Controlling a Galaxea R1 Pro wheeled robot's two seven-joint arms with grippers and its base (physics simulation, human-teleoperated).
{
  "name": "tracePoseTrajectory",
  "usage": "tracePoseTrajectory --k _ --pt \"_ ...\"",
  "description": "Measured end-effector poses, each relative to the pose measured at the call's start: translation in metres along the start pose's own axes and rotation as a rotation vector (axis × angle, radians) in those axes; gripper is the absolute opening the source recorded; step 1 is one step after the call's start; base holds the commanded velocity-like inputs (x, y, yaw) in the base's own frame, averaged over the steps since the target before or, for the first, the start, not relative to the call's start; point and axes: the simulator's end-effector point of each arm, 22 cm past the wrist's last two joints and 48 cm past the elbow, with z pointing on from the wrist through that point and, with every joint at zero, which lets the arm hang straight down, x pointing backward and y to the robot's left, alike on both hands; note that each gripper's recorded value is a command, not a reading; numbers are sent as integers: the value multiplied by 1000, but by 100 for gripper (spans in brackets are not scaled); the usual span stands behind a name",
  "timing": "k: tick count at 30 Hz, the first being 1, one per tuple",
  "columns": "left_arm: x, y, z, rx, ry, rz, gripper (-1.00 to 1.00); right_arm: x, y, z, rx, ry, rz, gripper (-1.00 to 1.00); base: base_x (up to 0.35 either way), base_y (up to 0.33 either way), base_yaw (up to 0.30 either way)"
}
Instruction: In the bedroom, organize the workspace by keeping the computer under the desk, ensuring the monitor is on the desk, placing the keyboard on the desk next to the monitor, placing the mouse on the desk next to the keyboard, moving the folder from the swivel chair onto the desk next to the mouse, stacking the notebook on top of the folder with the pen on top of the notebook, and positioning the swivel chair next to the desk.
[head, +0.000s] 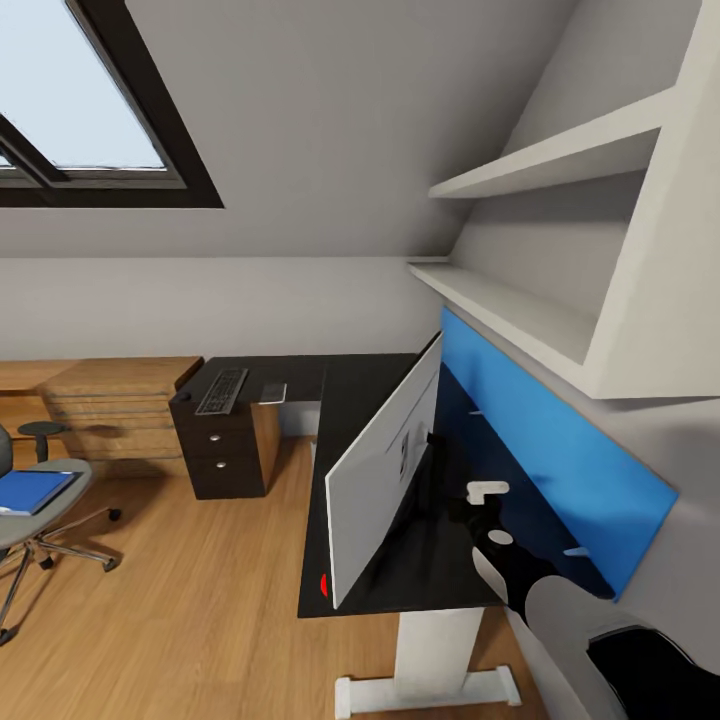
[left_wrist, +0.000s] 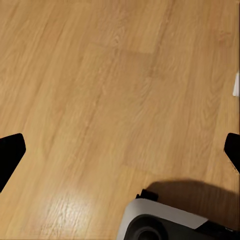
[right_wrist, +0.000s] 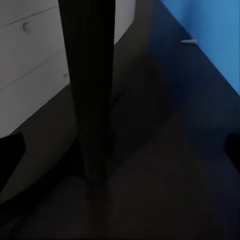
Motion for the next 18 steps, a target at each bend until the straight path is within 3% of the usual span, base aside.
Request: tracePoseTrajectory --k 3,9,18 --pt "-20 -4 0 8 -59 -32 100 3 3 -1 -16 6 -3 100 123 40 0" --pt "-36 -4 0 12 -116 -58 100 6 4 -1 -22 13 -8 100 243 75 0" --pt "-43 -7 -1 19 -133 -67 100 9 2 -1 -19 18 -9 100 63 17 0"
